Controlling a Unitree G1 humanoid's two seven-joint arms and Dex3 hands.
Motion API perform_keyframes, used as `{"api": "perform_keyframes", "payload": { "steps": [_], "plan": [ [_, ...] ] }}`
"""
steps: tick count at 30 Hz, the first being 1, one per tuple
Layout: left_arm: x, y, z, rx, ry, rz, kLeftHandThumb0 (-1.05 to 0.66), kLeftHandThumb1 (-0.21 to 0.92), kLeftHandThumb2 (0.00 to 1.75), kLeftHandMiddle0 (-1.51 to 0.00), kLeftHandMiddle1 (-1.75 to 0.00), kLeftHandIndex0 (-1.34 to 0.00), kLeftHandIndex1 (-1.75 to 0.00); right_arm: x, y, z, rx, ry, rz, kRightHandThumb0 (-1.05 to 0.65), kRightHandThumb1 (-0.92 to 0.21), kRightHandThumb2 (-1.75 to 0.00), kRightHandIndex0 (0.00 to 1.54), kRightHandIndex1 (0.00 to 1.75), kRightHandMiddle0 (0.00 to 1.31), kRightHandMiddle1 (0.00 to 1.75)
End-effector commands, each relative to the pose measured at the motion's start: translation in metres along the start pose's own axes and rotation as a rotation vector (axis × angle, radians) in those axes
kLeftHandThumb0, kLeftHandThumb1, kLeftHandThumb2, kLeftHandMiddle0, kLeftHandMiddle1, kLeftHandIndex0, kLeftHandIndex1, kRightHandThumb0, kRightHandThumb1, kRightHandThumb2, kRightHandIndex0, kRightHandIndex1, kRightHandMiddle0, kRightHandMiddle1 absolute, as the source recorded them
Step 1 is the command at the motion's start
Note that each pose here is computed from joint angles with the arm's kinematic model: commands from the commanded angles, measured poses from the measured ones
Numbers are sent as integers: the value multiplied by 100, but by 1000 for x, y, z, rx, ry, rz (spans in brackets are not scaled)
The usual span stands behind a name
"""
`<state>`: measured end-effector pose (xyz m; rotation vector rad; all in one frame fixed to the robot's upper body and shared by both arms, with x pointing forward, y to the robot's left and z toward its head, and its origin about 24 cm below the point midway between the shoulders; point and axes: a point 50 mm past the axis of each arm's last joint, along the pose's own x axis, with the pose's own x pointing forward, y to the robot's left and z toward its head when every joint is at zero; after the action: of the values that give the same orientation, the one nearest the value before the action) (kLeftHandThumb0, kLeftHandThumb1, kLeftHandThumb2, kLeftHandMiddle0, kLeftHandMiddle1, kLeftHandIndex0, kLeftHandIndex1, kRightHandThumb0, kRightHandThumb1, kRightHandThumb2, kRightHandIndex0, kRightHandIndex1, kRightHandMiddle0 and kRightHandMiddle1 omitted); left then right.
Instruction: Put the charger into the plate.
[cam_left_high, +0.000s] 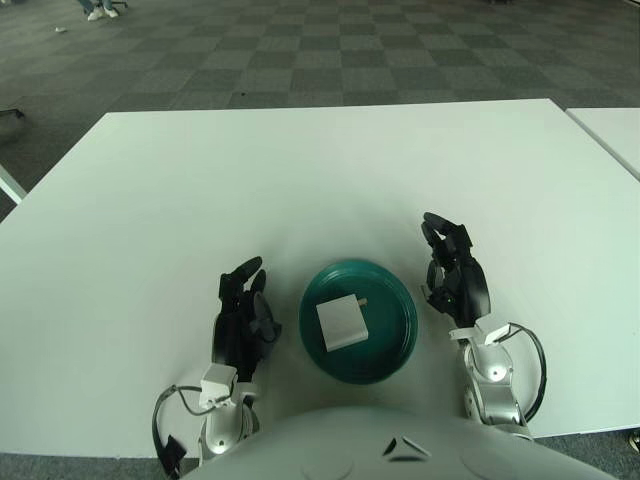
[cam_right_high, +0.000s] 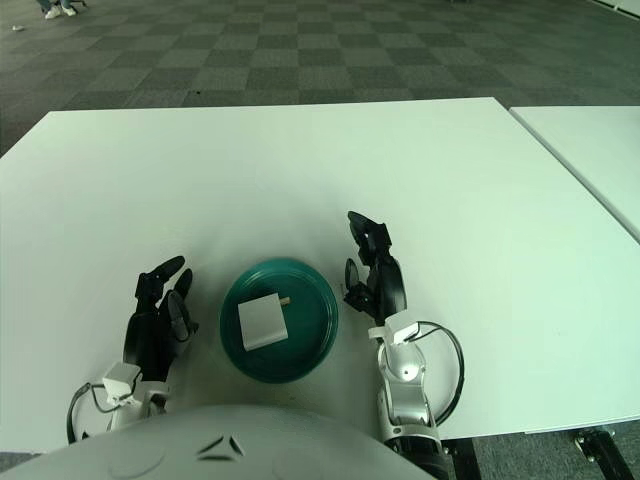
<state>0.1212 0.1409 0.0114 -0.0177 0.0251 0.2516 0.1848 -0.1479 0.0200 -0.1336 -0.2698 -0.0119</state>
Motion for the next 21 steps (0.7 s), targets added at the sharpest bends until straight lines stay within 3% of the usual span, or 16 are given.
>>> {"api": "perform_keyframes", "payload": {
  "steps": [1, 11, 21],
  "plan": [
    [-1, 2, -6, 43, 14, 24, -80, 92, 98, -31, -7, 0, -87, -30, 2, -27, -116, 151, 39, -93, -92, -92, 15, 0, 0, 45],
    [1, 0, -8, 72, -3, 33, -79, 92, 98, -26, -4, 0, -77, -32, 2, -30, -301, 155, 10, -98, -92, -96, 12, 0, 0, 38],
    [4, -1, -10, 74, 17, 9, -80, 92, 101, -26, -3, 0, -70, -31, 1, -33, -312, 174, 21, -98, -92, -98, 13, 1, 0, 37]
  ]
}}
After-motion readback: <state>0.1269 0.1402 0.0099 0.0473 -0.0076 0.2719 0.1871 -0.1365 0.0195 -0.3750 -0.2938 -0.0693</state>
